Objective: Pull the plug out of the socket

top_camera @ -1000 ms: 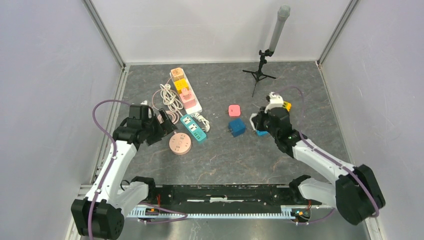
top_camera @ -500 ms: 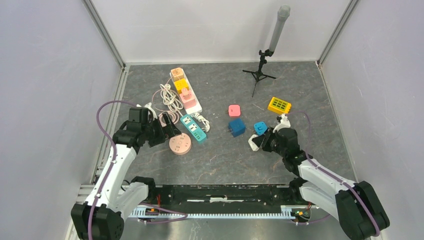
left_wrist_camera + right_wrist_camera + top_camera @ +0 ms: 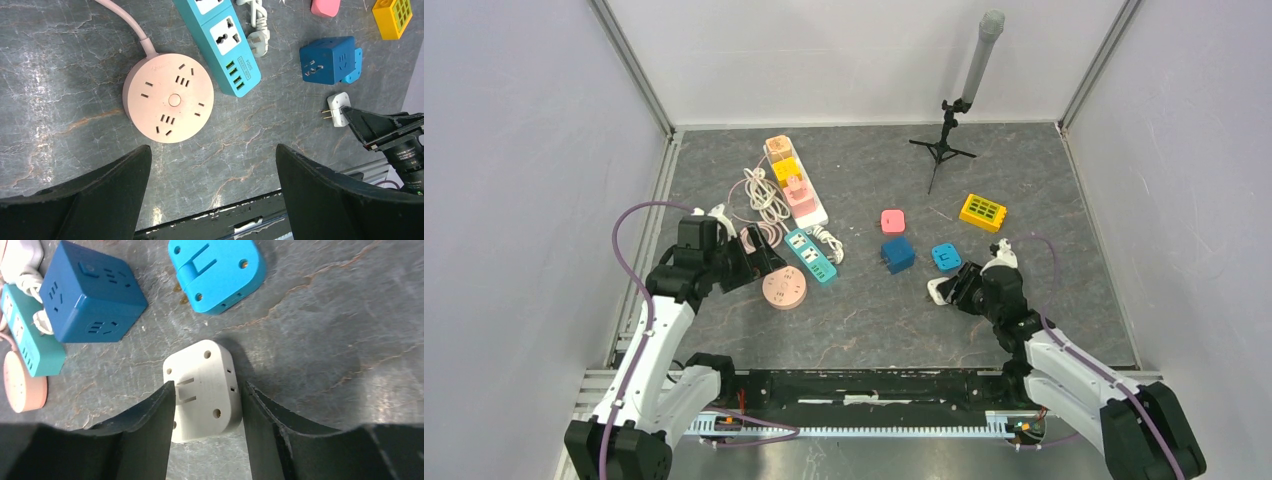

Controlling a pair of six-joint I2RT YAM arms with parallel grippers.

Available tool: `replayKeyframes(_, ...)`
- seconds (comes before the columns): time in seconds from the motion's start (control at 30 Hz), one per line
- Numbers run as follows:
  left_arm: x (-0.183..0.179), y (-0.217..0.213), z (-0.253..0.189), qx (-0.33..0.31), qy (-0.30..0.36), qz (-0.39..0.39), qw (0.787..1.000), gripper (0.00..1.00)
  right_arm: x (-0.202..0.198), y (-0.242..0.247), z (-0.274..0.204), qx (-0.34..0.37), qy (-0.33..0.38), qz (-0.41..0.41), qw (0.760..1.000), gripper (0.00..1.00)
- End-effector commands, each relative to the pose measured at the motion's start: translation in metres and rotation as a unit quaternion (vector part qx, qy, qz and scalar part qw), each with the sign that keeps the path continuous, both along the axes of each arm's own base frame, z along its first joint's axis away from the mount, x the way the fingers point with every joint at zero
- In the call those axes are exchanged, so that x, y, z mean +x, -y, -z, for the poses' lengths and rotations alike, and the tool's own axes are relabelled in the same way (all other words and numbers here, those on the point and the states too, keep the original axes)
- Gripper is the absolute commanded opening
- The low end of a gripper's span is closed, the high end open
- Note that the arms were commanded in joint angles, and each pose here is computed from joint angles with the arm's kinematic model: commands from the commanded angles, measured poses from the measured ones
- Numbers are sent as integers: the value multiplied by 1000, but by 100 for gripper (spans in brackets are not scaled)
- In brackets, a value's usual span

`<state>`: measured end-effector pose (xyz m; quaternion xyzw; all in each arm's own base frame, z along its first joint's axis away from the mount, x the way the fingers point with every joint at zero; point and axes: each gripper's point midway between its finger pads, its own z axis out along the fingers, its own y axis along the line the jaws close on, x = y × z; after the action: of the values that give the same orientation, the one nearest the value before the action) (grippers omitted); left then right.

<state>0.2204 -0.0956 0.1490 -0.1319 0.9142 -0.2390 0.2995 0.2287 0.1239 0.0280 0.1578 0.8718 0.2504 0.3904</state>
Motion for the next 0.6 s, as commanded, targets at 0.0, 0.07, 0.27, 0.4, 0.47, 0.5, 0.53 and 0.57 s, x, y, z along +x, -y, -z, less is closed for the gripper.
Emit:
replayKeyframes(0.0, 5, 0, -5, 6, 24, 11, 1000, 100, 2, 27, 5, -59, 3, 43, 997, 58)
replayKeyframes(0.07, 5, 0, -3, 6, 20, 11, 1000, 100, 4, 32, 3, -74, 8, 48, 996, 64)
replayKeyframes(0.27, 6, -1, -1, 8, 15, 8, 1000, 100, 0, 52, -5, -127, 25, 59, 990, 79)
replayKeyframes(0.4, 7, -3, 0, 12, 14, 4, 1000, 100, 7, 57, -32, -143, 82, 54, 985, 85)
replayKeyframes(0.47, 8, -5, -1, 15, 16, -5, 1000, 100, 13, 54, -53, -143, 121, 44, 981, 88)
replayKeyframes(0.5, 9, -6, -2, 17, 18, -9, 1000, 100, 17, 49, -66, -141, 146, 29, 979, 89)
replayKeyframes(0.53, 9, -8, -3, 20, 21, -14, 999, 100, 21, 44, -77, -136, 167, 17, 976, 89)
replayKeyframes(0.57, 10, -10, -5, 25, 26, -19, 999, 100, 25, 34, -88, -124, 191, -2, 974, 90)
